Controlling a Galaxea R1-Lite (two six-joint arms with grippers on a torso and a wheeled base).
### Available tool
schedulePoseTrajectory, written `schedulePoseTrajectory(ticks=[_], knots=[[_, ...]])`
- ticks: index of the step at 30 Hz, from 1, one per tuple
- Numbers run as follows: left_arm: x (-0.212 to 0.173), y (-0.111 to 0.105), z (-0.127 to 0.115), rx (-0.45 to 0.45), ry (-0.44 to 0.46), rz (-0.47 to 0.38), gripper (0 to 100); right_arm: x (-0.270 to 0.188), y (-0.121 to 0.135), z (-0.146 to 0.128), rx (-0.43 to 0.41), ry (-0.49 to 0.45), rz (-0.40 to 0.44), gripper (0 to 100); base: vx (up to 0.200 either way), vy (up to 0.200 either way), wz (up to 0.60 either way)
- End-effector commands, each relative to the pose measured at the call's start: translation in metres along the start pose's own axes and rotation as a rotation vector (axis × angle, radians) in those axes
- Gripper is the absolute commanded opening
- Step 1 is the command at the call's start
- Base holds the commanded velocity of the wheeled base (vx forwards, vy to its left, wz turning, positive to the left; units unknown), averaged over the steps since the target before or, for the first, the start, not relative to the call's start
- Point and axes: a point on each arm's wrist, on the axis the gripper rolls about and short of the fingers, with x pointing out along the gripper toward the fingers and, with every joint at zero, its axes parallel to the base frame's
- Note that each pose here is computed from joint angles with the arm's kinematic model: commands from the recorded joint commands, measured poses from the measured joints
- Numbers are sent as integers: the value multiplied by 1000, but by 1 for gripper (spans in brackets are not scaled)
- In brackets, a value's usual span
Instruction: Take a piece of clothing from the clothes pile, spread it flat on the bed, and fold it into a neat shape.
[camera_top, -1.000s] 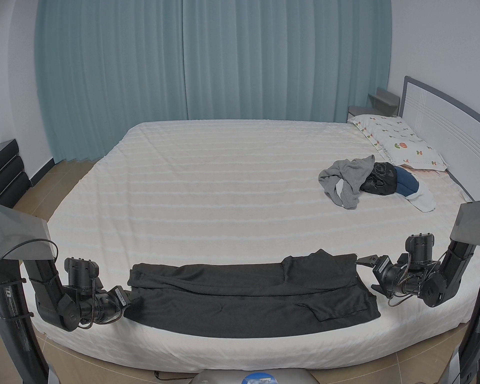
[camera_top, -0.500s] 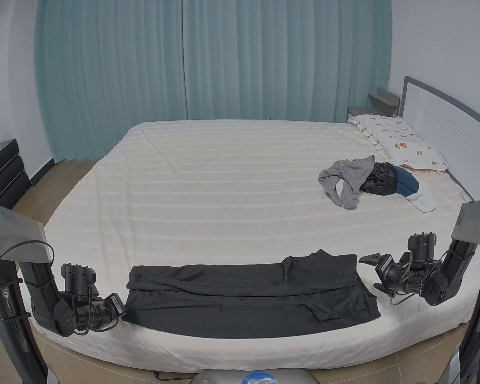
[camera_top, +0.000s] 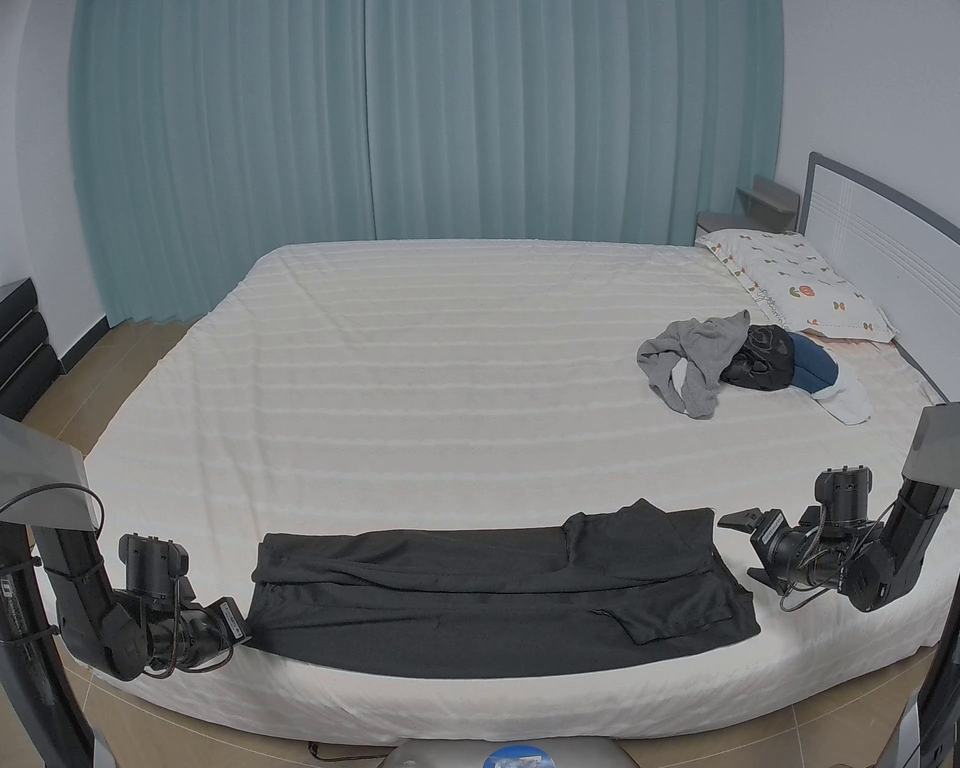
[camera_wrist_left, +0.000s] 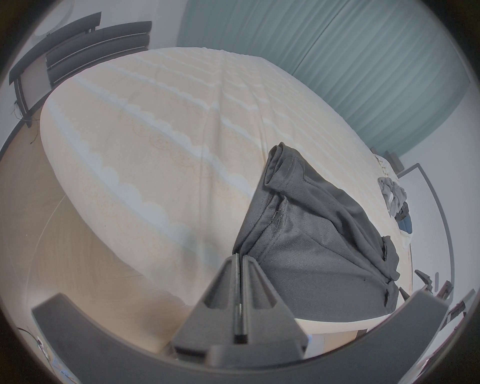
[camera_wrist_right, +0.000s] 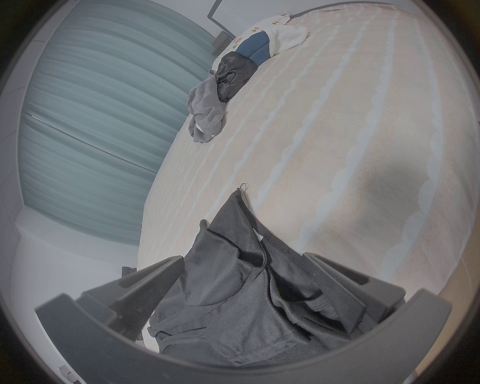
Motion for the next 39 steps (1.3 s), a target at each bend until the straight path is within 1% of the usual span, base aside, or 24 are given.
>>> schedulePoseTrajectory(ticks=[1, 4, 5, 11, 13, 15, 17, 18, 20, 21, 22, 23, 24, 25, 27, 28, 30, 31, 32, 33, 35, 36, 39], knots=[[-1, 1, -1, -1, 4, 7, 0, 0, -1, -1, 0, 2, -2, 100, 0, 0, 0], [0, 2, -2, -1, 6, 15, 0, 0, -1, -1, 1, 3, -3, 100, 0, 0, 0], [0, 2, -2, -1, 6, 19, 100, 0, -1, -1, -1, 3, -3, 100, 0, 0, 0], [-1, 1, -1, -1, -8, 18, 100, -1, 1, -2, -5, 8, 1, 100, 0, 0, 0], [-3, 1, 2, -3, -24, 16, 100, -2, 1, -3, -6, 8, 3, 100, 0, 0, 0], [-6, 0, 10, -18, -67, 8, 100, -4, 4, -4, -11, 8, 9, 100, 0, 0, 0], [-11, -4, 21, -31, -118, -14, 100, -8, 7, -5, -19, 9, 20, 100, 0, 0, 0], [-11, -5, 23, -37, -127, -20, 100, -9, 8, -5, -20, 9, 22, 100, 0, 0, 0], [-17, -14, 37, -74, -192, -67, 100, -11, 12, -8, -30, 15, 34, 100, 0, 0, 0], [-17, -15, 39, -76, -199, -74, 100, -12, 12, -8, -30, 15, 34, 100, 0, 0, 0], [-17, -23, 46, -79, -227, -107, 100, -12, 13, -11, -34, 23, 35, 100, 0, 0, 0], [-16, -26, 51, -75, -239, -122, 100, -12, 13, -13, -37, 28, 36, 100, 0, 0, 0], [-16, -26, 51, -75, -239, -122, 100, -12, 13, -13, -37, 28, 36, 100, 0, 0, 0], [-11, -36, 59, -61, -249, -146, 100, -12, 15, -16, -44, 37, 37, 100, 0, 0, 0], [-10, -39, 61, -57, -249, -150, 100, -12, 15, -17, -44, 39, 37, 100, 0, 0, 0], [-3, -49, 72, -47, -233, -157, 100, -12, 14, -18, -45, 44, 34, 100, 0, 0, 0], [4, -53, 79, -44, -197, -147, 100, -12, 14, -18, -45, 45, 33, 100, 0, 0, 0], [4, -53, 79, -44, -197, -147, 100, -12, 14, -18, -45, 45, 33, 100, 0, 0, 0], [13, -57, 83, -36, -151, -174, 100, -12, 14, -18, -44, 44, 33, 100, 0, 0, 0], [18, -58, 84, -22, -124, -201, 100, -12, 14, -18, -46, 44, 33, 100, 0, 0, 0], [22, -59, 85, -2, -107, -217, 100, -12, 14, -18, -46, 44, 33, 100, 0, 0, 0], [28, -58, 83, 35, -81, -226, 100, -12, 13, -18, -47, 45, 31, 100, 0, 0, 0], [37, -56, 76, 65, -51, -216, 100, -11, 12, -19, -48, 52, 27, 100, 0, 0, 0]])
